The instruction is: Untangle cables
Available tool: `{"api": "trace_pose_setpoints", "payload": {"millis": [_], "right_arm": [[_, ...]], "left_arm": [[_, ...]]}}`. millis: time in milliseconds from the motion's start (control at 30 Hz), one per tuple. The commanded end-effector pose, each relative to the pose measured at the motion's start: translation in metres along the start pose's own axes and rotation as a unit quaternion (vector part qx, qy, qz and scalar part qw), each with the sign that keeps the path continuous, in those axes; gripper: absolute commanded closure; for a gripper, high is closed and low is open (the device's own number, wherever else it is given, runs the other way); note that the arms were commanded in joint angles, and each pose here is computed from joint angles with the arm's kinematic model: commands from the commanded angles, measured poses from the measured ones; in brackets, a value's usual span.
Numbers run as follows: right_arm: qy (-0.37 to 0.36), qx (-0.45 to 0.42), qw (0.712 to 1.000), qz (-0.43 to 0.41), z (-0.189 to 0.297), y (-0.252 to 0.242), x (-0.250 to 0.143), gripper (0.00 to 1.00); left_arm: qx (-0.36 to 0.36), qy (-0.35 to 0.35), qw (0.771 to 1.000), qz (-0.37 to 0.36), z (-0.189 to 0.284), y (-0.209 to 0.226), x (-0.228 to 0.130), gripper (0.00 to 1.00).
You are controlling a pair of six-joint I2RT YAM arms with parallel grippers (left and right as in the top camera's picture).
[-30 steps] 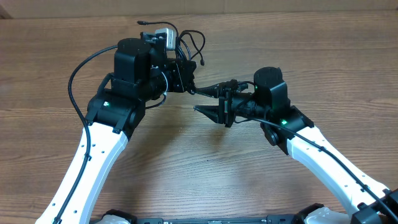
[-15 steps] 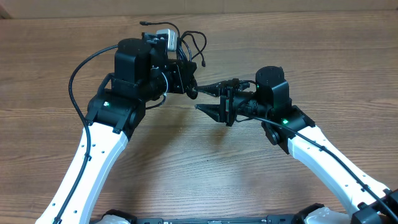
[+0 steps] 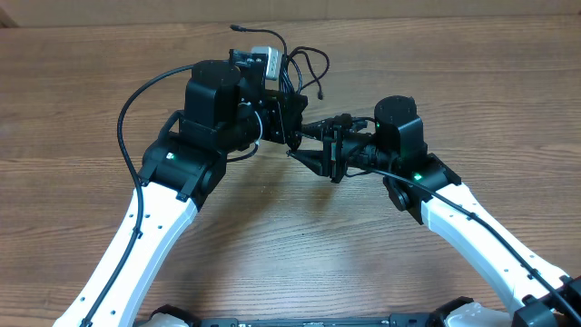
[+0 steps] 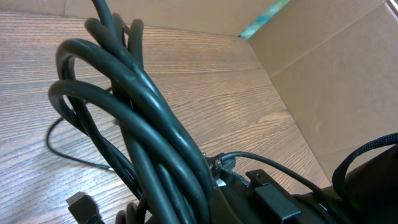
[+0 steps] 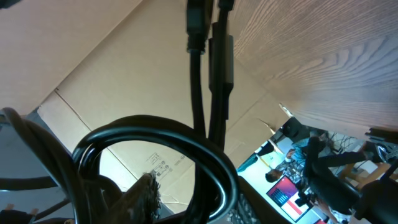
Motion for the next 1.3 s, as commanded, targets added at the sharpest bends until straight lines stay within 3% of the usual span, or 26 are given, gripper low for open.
{"api": "trace_pose_setpoints", "payload": {"millis": [0,200,333,767,1100,1267], "right_arm": [[0.003,0.015,1.0,0.015,0.003,0.011,-0.007,0.67],[0.004,0.015,1.0,0.015,0.003,0.011,-0.007,0.75],[0.008,0.013,1.0,0.015,0.003,0.01,-0.008,0.67],[0.009,0.014,1.0,0.017,0.003,0.011,-0.009,0.67],[0.007,0.015,1.0,0.017,0.003,0.011,-0.008,0.83],[0.007,0.015,1.0,0.017,0.003,0.011,-0.008,0.86]], "left_arm": [[-0.027,0.0,0.999,-0.019,0.006,-0.016,0.001,0.96],[-0.021,0.0,0.998,-0.053,0.006,-0.014,0.0,0.96],[-0.017,-0.001,0.996,-0.09,0.006,-0.013,0.0,0.96],[-0.017,0.001,0.991,-0.132,0.005,-0.012,-0.001,0.96],[-0.049,0.026,0.989,-0.139,-0.003,-0.031,-0.017,0.96],[-0.042,0.028,0.989,-0.141,-0.005,-0.033,-0.02,0.96]]}}
Point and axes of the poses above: each gripper's point midway between its finger pads, its own z axis back along the fingers, its own y axis along the line the jaws close on, x = y × z, the point moved 2 cm from there along z, back along the fingers, and after that the axes turned 2 degrees about z, right-handed, at the moved point
